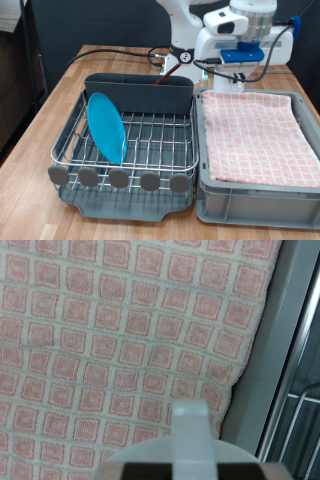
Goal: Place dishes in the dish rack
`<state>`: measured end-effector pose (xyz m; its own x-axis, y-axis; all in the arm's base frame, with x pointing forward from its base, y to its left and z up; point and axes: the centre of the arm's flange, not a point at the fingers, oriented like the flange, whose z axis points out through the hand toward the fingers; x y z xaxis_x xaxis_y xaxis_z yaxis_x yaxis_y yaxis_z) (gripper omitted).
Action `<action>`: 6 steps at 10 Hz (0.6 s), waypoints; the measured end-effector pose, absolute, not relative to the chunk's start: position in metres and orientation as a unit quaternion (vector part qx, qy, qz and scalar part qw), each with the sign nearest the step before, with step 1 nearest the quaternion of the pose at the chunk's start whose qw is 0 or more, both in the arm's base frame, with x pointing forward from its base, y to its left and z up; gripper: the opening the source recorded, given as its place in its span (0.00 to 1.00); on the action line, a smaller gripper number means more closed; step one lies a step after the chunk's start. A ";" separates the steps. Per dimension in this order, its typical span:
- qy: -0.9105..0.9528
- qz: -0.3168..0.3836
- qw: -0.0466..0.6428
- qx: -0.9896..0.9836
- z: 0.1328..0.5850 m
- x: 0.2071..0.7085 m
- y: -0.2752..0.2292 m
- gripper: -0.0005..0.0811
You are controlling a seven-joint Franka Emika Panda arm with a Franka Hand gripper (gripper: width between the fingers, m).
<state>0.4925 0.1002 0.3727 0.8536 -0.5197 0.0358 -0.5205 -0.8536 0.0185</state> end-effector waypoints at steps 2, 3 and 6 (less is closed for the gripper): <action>-0.299 0.004 0.006 0.954 0.368 0.492 0.100 0.09; -0.323 0.001 -0.004 0.947 0.366 0.494 0.096 0.09; -0.351 0.020 -0.008 0.936 0.361 0.514 0.076 0.09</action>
<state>0.5143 0.0764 0.3611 0.7527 -0.6576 0.0321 -0.6570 -0.7534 -0.0282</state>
